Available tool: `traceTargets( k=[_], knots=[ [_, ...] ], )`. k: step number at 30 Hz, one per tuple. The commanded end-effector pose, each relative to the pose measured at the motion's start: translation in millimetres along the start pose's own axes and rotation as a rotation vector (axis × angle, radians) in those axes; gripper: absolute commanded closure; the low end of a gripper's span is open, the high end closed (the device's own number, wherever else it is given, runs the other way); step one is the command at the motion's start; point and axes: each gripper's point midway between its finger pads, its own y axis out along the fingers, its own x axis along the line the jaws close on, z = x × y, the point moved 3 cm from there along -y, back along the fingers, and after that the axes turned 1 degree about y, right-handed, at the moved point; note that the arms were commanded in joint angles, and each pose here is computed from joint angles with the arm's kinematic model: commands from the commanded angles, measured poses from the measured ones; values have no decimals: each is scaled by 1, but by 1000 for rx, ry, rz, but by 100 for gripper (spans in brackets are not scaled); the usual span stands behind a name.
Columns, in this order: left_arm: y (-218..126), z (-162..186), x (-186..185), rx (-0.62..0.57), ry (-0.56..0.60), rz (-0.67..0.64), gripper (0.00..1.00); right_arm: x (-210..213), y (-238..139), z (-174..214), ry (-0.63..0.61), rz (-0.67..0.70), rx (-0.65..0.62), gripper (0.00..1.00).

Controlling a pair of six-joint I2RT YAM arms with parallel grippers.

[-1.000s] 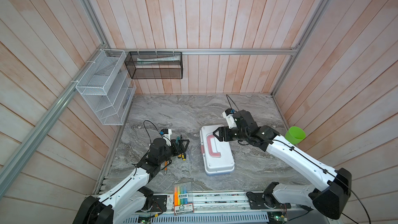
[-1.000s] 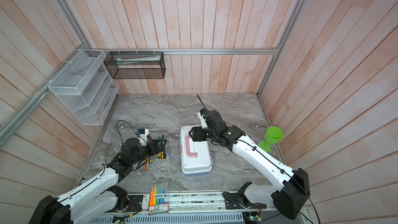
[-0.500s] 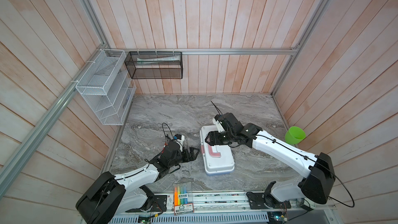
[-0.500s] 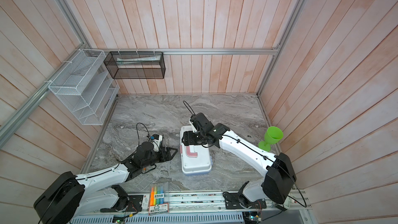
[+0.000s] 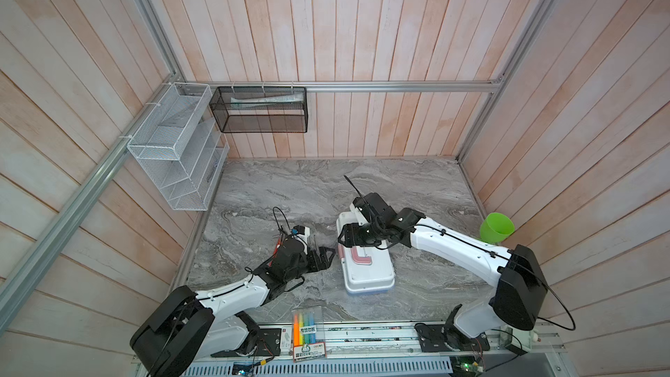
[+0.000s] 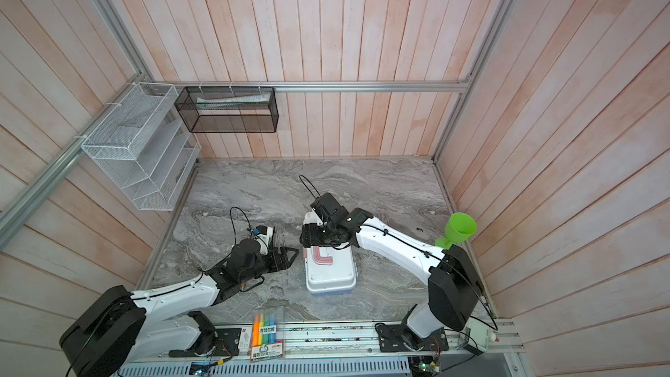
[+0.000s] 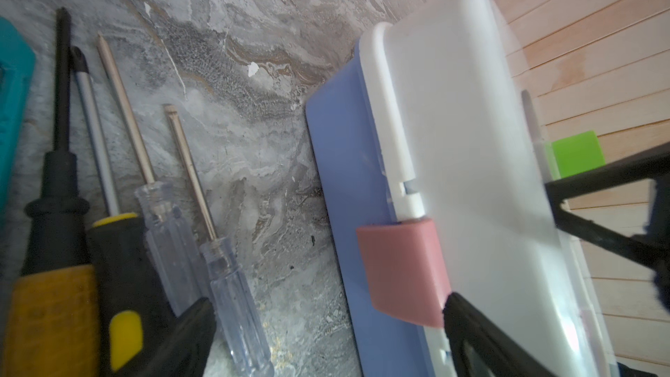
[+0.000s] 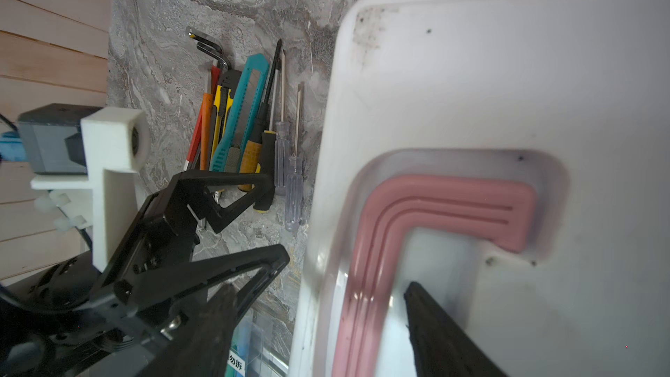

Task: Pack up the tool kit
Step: 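Reach the left gripper to the box latch while the right reaches the handle, then close the right gripper on the pink handle of the tool box lid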

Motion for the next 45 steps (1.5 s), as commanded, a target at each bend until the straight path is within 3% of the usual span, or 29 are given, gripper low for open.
traceTargets(
  k=[1,11,20,23,27,31,36,45],
  knots=[
    [2,-9,-6,-36,26,7,0,2,6,-1,10,-6,0,25],
    [16,-19,-18,-28,67,35,0,1,15,11,39,-86,33,25],
    [35,-18,-23,28,77,45,0,5,0,25,68,-353,22,30],
    [38,-19,-26,38,79,48,0,13,-11,23,48,-469,-8,40],
    [40,-20,-28,47,87,42,0,23,-28,17,27,-626,-54,42],
    [39,-22,-28,41,90,35,0,30,-44,12,-18,-726,-90,50],
    [38,-26,-31,30,88,33,0,28,-56,7,-45,-756,-136,51],
    [37,-25,-27,29,87,10,0,-10,-68,-1,34,-690,-210,56]
  ],
)
